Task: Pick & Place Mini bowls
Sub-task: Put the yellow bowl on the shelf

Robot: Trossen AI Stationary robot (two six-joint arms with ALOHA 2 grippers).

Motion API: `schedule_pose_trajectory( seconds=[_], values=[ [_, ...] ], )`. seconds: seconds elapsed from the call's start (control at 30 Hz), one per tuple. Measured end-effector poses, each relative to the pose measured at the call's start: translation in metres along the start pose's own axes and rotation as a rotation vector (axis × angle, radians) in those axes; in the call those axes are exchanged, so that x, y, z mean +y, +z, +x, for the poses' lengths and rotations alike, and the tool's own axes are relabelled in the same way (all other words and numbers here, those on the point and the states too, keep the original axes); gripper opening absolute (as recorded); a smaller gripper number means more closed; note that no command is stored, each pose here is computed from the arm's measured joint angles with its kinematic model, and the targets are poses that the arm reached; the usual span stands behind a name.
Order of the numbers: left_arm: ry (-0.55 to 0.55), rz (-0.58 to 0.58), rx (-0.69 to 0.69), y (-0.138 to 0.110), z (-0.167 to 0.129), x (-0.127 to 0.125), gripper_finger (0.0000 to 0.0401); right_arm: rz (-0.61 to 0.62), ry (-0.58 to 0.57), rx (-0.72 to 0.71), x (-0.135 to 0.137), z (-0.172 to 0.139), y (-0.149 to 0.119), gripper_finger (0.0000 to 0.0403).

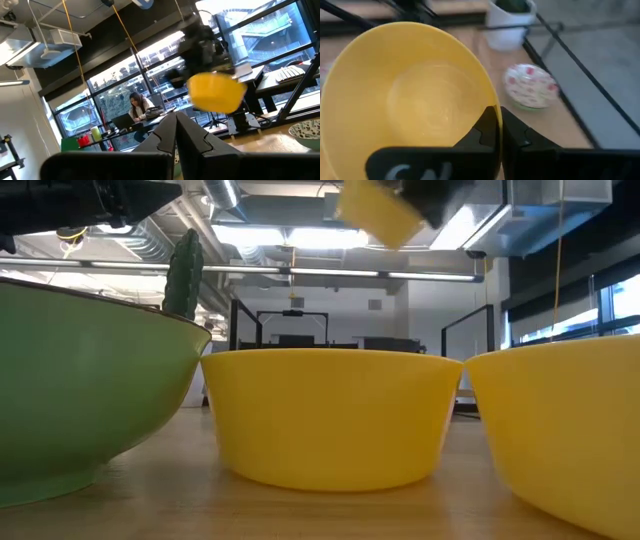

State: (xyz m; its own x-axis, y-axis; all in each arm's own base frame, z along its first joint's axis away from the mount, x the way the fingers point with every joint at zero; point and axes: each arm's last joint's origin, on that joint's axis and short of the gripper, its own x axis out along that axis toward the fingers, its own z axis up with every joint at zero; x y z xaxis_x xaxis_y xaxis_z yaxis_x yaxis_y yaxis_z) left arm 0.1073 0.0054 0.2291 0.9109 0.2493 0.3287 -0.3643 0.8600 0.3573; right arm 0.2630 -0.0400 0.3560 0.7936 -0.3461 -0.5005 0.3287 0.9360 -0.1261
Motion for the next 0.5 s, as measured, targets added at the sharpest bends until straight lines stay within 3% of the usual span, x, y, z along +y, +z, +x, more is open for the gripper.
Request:
schedule_pose_trajectory(
  seconds=[0.13,0.33,0.5],
  values=[
    [-0.004,0.002,0.008,-0.001,0.000,0.000,0.0004,-0.043,-0.087,0.214,-0.023,0.046,0.016,0.0003],
    [-0.004,0.006,0.008,-0.001,0.000,0.000,0.0008,-0.020,0.003,0.457,-0.053,0.104,0.008,0.0003],
    [-0.005,0.019,0.009,-0.001,0.000,0.000,0.0004,0.000,0.001,0.538,-0.071,0.135,-0.009,0.0003]
  ],
)
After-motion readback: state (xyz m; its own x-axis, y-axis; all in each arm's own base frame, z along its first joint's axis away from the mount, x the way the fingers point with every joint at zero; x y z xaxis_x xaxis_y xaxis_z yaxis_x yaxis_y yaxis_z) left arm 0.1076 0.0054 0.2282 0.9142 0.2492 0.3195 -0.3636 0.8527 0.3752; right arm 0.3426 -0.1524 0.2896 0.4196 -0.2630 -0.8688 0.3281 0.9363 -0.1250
